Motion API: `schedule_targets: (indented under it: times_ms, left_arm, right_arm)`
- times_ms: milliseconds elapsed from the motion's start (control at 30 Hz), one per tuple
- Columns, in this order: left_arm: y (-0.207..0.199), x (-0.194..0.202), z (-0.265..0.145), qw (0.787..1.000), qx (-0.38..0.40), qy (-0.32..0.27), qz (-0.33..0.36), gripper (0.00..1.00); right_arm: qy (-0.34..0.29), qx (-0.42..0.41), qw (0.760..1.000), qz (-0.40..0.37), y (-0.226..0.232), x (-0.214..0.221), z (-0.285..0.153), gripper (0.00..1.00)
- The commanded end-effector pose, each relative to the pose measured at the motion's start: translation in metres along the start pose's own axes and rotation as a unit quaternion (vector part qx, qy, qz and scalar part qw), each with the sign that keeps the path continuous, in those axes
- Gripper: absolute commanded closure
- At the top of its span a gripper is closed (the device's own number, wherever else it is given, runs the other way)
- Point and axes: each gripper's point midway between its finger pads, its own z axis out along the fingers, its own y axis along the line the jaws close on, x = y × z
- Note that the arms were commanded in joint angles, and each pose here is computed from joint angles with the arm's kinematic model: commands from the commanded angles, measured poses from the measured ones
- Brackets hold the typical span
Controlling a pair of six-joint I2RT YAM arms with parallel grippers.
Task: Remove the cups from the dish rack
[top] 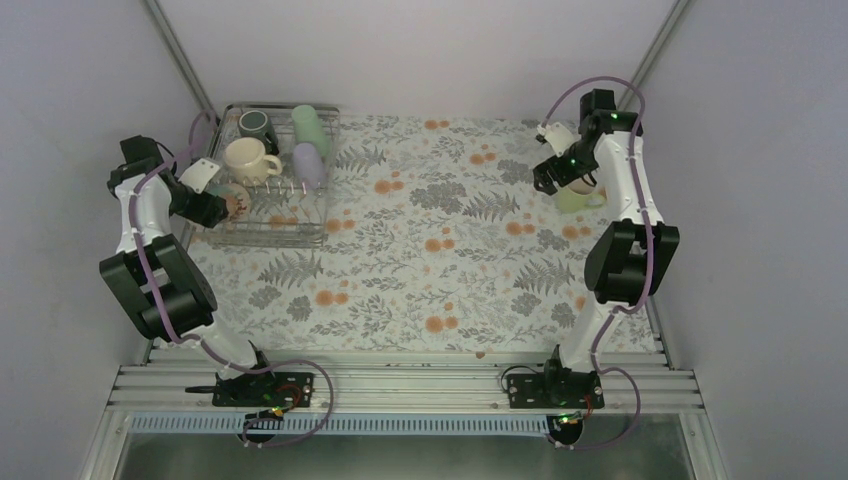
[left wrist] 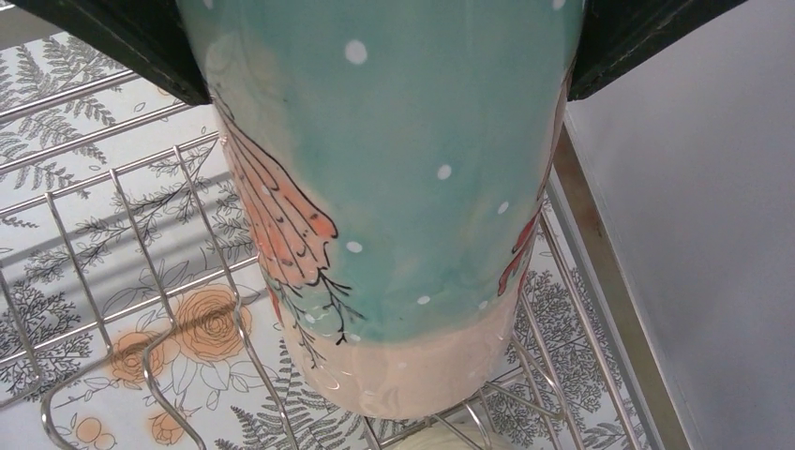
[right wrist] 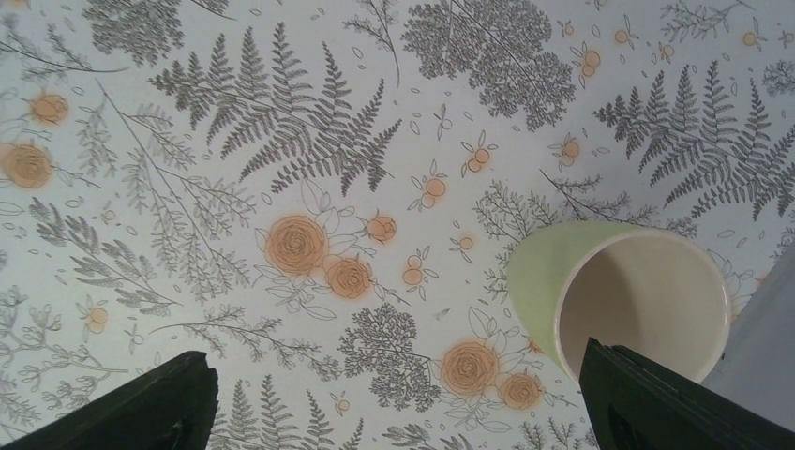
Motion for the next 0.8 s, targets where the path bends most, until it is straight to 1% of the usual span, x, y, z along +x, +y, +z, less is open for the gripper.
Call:
schedule_targets:
  times_ms: [0, 200, 300, 367, 467, 600, 667, 767]
  left_arm:
    - [-0.008, -0.021, -0.027, 0.999, 0.022, -0.032, 0.006, 0.50]
    - [-0.012, -0.056, -0.086, 0.997, 0.024, -0.076, 0.021, 0.49]
    - [-0.018, -0.074, -0.114, 0.993, 0.030, -0.108, 0.031, 0.49]
    - [-0.025, -0.088, -0.129, 0.990, 0.036, -0.128, 0.038, 0.49]
    - [-0.040, -0.103, -0.136, 0.987, 0.053, -0.146, 0.049, 0.48]
    - [-0.066, -0.126, -0.134, 0.980, 0.082, -0.171, 0.066, 0.48]
    - [-0.079, -0.140, -0.133, 0.975, 0.095, -0.187, 0.076, 0.48]
    - [-0.096, -0.162, -0.135, 0.966, 0.112, -0.215, 0.089, 0.48]
  right_arm:
    - [-0.046, -0.002, 0.999, -0.009, 0.012, -0.021, -0.031, 0.00]
    - [-0.103, -0.027, 0.994, -0.031, 0.033, -0.053, -0.062, 0.00]
    - [-0.119, -0.038, 0.991, -0.040, 0.048, -0.067, -0.067, 0.00]
    - [-0.133, -0.055, 0.989, -0.047, 0.059, -0.078, -0.069, 0.00]
    - [-0.171, -0.095, 0.979, -0.058, 0.078, -0.098, -0.079, 0.00]
    - [-0.222, -0.175, 0.956, -0.082, 0.107, -0.122, -0.088, 0.00]
    - [-0.249, -0.228, 0.937, -0.093, 0.125, -0.133, -0.094, 0.00]
    - [-0.283, -0.306, 0.902, -0.114, 0.156, -0.144, -0.105, 0.00]
